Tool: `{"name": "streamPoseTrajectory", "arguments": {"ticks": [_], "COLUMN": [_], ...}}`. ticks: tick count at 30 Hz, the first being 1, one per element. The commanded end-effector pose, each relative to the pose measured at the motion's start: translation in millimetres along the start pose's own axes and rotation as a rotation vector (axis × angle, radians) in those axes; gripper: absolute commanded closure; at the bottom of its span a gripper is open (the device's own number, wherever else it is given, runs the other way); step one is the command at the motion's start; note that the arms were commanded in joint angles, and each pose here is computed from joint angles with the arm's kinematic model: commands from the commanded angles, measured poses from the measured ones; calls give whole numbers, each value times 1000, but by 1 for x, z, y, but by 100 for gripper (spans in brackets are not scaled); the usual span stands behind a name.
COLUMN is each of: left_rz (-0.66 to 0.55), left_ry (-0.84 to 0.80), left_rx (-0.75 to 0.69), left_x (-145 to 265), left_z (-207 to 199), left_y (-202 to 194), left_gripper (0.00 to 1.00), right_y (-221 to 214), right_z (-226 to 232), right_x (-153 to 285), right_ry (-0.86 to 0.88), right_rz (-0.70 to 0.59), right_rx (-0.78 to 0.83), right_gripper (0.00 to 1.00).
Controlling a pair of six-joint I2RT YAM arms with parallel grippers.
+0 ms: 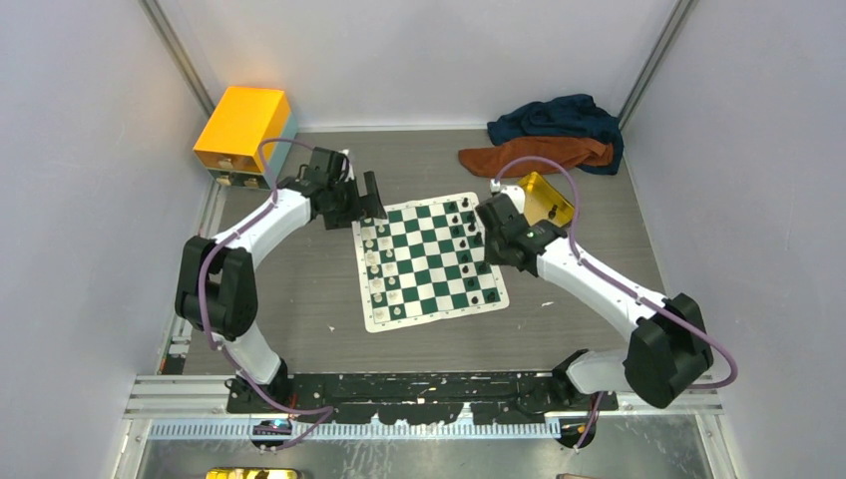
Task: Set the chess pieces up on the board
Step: Place the chess piece on the chessboard.
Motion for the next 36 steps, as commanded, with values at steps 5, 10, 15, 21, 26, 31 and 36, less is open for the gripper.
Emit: {"name": "streamPoseTrajectory", "arguments": {"ticks": [5,10,15,21,26,31,36], "left_rz": [-60,-53,-50,-41,-38,-34,-27], "left_ry": [-23,-20,-18,-14,-11,-11,-13], "left_rx": [-27,-26,-26,-26,-26,-28,-28], "left_x": [19,19,18,15,12,10,6], "left_z": [-6,-5,-4,-3,-2,-2,-2], "left_y": [5,2,0,-2,-2,-1,0], "left_gripper": [0,0,0,0,0,0,0], "right_y": [-29,-41,-48,-54,-58,-61,-64], "right_z": [-4,-1,3,7,8,9,9], "right_x": [4,-5,-17,-31,-41,-48,-53], "right_ry": [28,49,55,58,55,47,42], "right_rz": [-24,-4,4,19,20,23,28], "right_rx": [-26,-9,3,11,17,25,29], "right_gripper": [99,99,99,99,99,99,99]}}
Point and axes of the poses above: each gripper's point midway between its finger pads, its own x axis back along the fingers, its own z axis along the line the jaws close on, y = z × x, the point moved 8 cm from there along x, back along the fingers, and after that the axes turned 8 degrees about -x, right-handed, at the moved point
